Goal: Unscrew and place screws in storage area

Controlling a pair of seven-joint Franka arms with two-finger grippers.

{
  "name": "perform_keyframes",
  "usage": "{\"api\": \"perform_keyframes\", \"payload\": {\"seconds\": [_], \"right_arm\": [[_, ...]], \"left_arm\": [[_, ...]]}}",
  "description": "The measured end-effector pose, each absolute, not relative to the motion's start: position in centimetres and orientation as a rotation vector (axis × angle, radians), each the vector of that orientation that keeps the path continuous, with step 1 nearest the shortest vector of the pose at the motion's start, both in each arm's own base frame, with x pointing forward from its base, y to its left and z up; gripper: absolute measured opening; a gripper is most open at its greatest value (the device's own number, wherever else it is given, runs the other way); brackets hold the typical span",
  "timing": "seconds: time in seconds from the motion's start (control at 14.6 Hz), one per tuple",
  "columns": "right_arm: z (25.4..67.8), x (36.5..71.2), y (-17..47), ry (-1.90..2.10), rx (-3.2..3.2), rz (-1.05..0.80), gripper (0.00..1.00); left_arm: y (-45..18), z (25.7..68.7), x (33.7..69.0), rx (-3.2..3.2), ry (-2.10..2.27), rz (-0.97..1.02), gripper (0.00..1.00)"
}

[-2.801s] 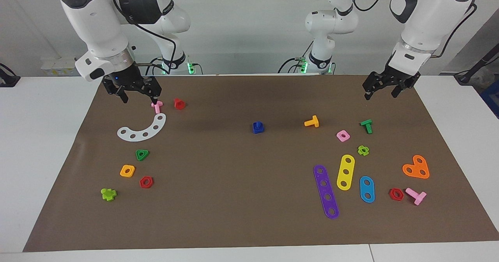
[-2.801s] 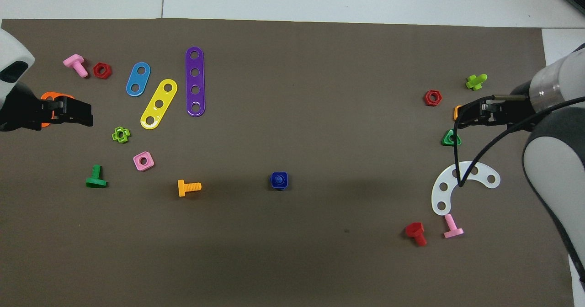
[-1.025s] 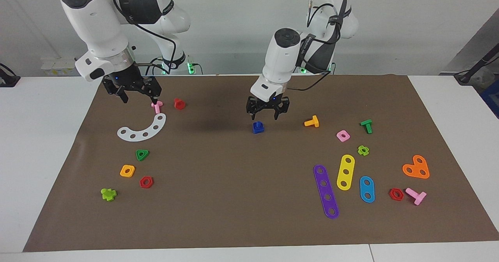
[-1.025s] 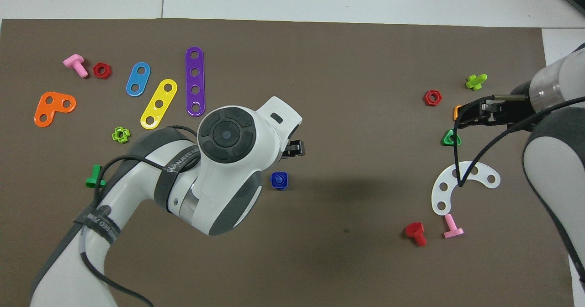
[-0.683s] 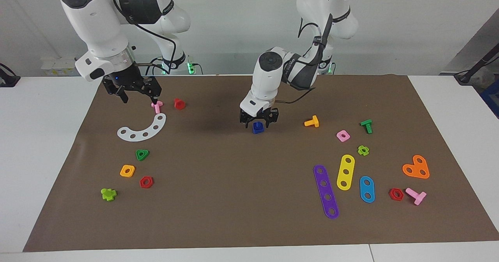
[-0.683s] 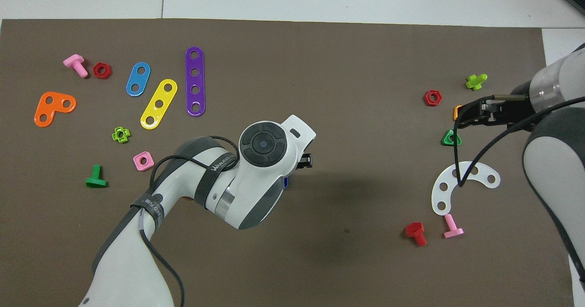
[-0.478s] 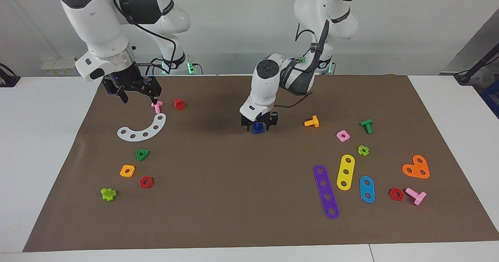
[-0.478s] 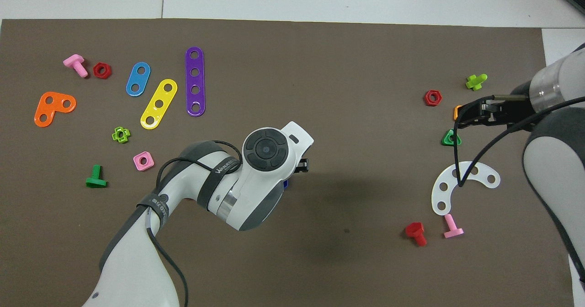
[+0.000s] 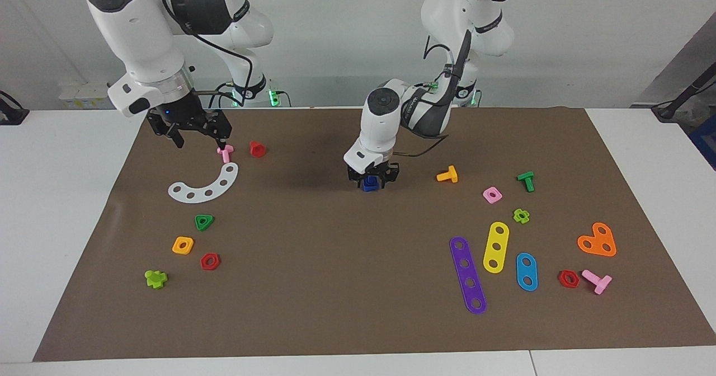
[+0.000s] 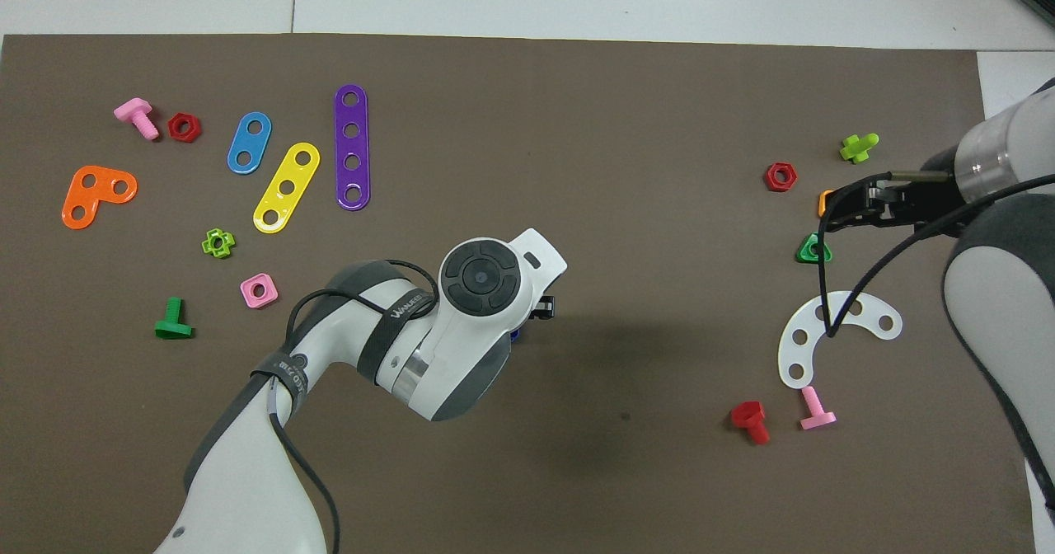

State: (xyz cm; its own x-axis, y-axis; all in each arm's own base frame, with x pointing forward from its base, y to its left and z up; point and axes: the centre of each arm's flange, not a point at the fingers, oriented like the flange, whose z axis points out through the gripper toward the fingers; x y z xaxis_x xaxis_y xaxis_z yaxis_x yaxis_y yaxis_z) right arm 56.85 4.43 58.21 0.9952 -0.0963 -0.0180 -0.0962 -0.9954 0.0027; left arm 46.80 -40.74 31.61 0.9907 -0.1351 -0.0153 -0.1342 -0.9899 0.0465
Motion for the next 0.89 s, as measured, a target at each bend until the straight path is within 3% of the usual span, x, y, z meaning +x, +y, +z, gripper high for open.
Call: {"api": "perform_keyframes", "payload": {"seconds": [0.34,0.48,0.75,0.89], "right_arm": [[58.21,56.85,4.43,-0.151,3.136,-0.028,1.0],[58.21,56.85,4.43,-0.151,3.136,-0.028,1.0],[58.21,56.86,4.37,-0.153,3.136,-0.028,1.0],[58.21,56.86,4.31,-0.155,3.136,-0.028,1.0]], "left_arm": [[-40.84,30.89,46.2,3.085,-0.253,-0.026,0.67],[-40.97,30.89,46.08,3.085,-0.26,-0.026,0.56],[-40.97,30.93,46.07,3.084,-0.272,-0.025,0.47],[-40.96,30.91,46.04,3.084,-0.275,-0.026,0.47]]}}
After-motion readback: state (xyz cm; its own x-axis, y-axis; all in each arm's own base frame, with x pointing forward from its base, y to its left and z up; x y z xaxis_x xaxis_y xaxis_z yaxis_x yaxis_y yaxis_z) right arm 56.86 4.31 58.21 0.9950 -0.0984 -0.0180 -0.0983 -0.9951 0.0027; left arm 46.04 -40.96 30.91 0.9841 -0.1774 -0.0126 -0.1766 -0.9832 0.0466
